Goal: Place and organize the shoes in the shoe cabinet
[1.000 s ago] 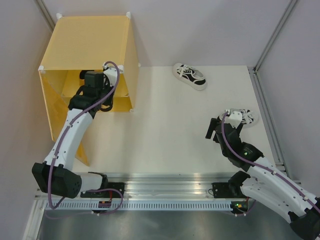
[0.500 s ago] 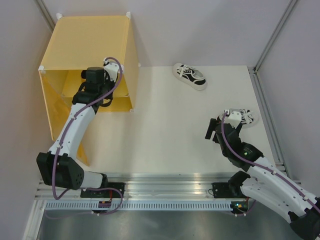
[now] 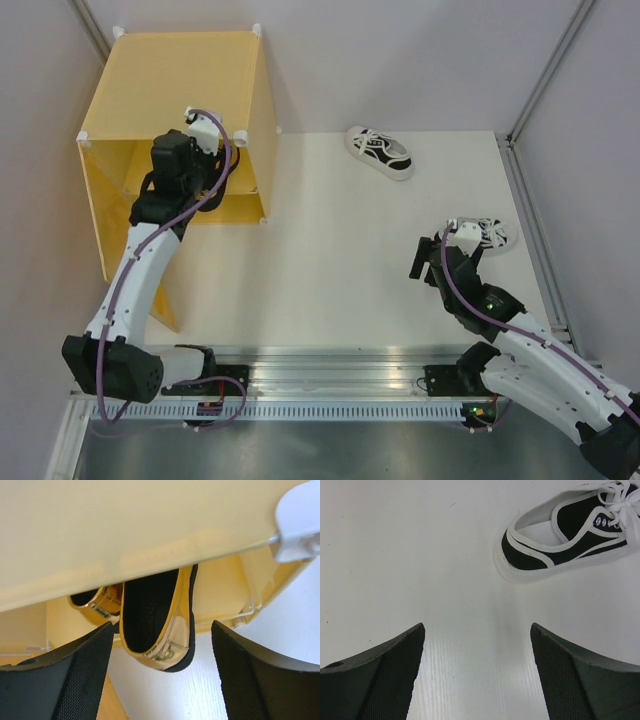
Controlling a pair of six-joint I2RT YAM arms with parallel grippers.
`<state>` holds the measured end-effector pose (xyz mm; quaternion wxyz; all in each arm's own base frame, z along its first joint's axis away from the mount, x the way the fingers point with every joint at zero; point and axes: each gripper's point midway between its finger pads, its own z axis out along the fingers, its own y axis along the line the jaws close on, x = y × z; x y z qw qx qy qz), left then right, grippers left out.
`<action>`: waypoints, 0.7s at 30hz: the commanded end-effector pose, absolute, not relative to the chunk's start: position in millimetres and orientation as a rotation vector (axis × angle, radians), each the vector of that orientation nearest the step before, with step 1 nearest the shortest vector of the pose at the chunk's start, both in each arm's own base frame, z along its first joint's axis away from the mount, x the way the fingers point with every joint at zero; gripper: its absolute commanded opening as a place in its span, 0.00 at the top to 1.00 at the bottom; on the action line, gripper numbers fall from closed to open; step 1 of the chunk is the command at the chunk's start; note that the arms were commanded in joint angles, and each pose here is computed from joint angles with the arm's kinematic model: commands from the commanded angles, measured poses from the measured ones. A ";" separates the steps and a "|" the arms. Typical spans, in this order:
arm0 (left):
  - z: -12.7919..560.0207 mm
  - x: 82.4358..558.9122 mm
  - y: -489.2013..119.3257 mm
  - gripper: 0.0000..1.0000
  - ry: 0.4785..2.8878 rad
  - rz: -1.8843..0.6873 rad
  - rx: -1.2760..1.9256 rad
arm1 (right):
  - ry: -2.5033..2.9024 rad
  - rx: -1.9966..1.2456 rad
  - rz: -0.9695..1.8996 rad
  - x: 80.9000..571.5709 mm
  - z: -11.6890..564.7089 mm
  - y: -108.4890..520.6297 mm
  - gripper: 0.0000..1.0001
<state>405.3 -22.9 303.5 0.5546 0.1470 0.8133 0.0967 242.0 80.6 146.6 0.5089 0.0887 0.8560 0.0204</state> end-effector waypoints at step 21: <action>243.2 351.1 -8.0 0.22 1.814 0.057 -0.174 | 2.038 0.216 0.091 242.0 148.1 83.0 0.10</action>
